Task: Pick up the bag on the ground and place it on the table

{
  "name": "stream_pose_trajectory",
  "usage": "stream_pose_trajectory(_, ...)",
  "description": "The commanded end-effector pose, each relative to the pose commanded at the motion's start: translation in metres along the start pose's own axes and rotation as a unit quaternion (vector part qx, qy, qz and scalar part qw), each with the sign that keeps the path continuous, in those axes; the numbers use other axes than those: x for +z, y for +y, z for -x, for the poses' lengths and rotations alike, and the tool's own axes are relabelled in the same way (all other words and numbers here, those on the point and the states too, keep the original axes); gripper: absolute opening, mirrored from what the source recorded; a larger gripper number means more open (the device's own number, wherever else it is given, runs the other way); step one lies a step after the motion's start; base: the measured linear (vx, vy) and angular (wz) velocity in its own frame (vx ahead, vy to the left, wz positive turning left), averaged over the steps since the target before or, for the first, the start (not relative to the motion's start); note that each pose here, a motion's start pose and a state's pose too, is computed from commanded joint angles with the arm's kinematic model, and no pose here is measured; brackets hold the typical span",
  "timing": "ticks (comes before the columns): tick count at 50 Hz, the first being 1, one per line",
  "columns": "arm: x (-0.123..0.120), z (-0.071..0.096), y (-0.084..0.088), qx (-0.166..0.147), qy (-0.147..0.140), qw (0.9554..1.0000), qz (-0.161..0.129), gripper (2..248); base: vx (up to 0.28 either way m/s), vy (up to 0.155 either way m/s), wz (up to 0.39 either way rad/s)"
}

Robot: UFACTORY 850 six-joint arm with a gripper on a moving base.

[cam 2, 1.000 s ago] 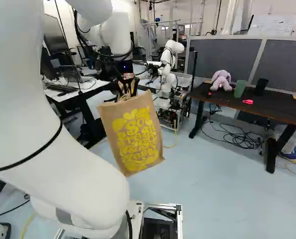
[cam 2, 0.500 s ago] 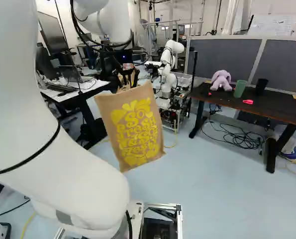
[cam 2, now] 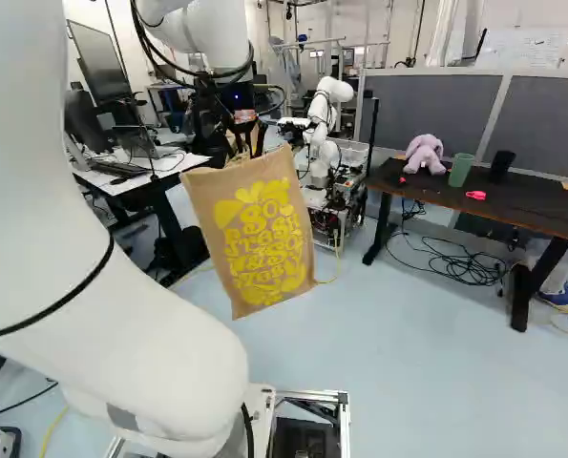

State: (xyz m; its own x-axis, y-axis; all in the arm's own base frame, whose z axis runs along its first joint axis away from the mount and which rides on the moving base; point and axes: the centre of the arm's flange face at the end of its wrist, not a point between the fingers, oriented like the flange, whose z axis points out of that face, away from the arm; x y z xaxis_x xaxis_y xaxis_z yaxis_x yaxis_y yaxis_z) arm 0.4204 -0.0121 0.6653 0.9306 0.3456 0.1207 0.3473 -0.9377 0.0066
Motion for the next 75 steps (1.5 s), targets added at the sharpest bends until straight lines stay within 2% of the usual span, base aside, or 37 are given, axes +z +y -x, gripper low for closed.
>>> stream_pose_trajectory(34, 0.0000, 0.0000, 0.0000, 0.000, 0.000, 1.0000, 0.000, 22, -0.002, -0.015, 0.013)
stream_pose_trajectory(75, 0.0000, 0.0000, 0.0000, 0.000, 0.000, 1.0000, 0.000, 22, 0.000, -0.071, -0.001)
